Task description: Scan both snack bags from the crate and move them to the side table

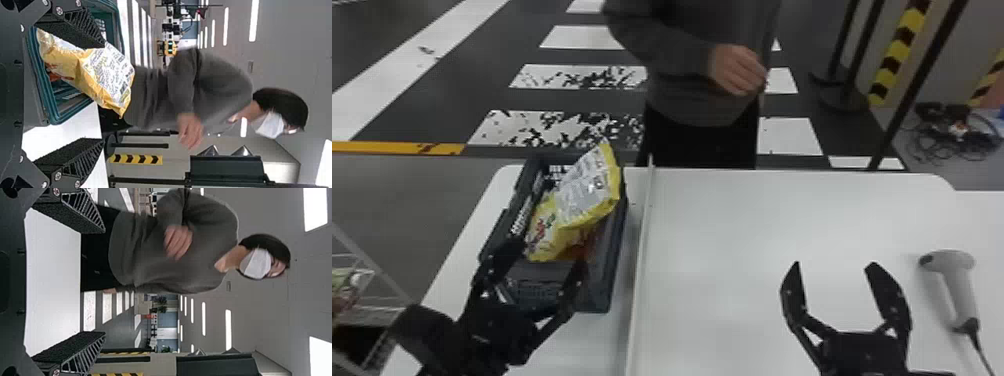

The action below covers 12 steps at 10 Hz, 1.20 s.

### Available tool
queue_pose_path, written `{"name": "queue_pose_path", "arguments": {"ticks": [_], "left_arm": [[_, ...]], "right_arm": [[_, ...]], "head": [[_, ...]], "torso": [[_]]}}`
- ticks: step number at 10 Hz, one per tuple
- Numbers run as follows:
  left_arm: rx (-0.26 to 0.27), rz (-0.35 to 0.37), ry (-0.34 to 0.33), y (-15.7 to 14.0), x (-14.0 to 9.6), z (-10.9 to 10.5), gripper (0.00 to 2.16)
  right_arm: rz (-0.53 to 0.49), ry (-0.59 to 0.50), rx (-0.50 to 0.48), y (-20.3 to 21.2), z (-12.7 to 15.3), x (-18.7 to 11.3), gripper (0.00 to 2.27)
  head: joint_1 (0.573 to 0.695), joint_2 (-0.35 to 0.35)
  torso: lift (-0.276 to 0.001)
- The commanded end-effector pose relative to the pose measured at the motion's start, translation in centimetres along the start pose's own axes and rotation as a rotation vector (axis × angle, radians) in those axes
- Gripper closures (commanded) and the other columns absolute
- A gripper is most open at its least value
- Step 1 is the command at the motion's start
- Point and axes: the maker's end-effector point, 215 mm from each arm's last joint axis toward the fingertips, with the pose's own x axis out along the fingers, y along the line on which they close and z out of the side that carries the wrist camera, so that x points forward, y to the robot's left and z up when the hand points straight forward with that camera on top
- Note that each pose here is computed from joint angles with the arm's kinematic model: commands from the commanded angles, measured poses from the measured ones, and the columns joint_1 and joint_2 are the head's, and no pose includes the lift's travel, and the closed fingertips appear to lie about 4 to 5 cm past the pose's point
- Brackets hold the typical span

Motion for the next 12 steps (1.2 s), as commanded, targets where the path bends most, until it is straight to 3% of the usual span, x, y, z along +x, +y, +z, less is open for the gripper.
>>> {"name": "queue_pose_path", "arguments": {"ticks": [1, 4, 6, 12], "left_arm": [[0.002, 0.002, 0.031, 0.7, 1.5, -0.3, 0.16], [0.002, 0.009, 0.106, 2.0, 5.3, -0.4, 0.16], [0.018, -0.002, 0.110, 2.1, 8.2, 0.8, 0.16], [0.083, -0.082, 0.236, -1.0, 14.6, -3.3, 0.15]], "right_arm": [[-0.001, 0.002, 0.001, 0.0, -0.1, 0.0, 0.06], [0.003, 0.000, 0.000, 0.2, 0.1, -0.1, 0.06], [0.003, 0.004, 0.000, 0.2, 0.0, -0.2, 0.06], [-0.005, 0.012, -0.008, -0.3, -0.2, -0.3, 0.06]], "head": [[0.695, 0.049], [0.695, 0.052], [0.695, 0.053], [0.695, 0.000]], "torso": [[-0.099], [-0.099], [-0.099], [-0.099]]}}
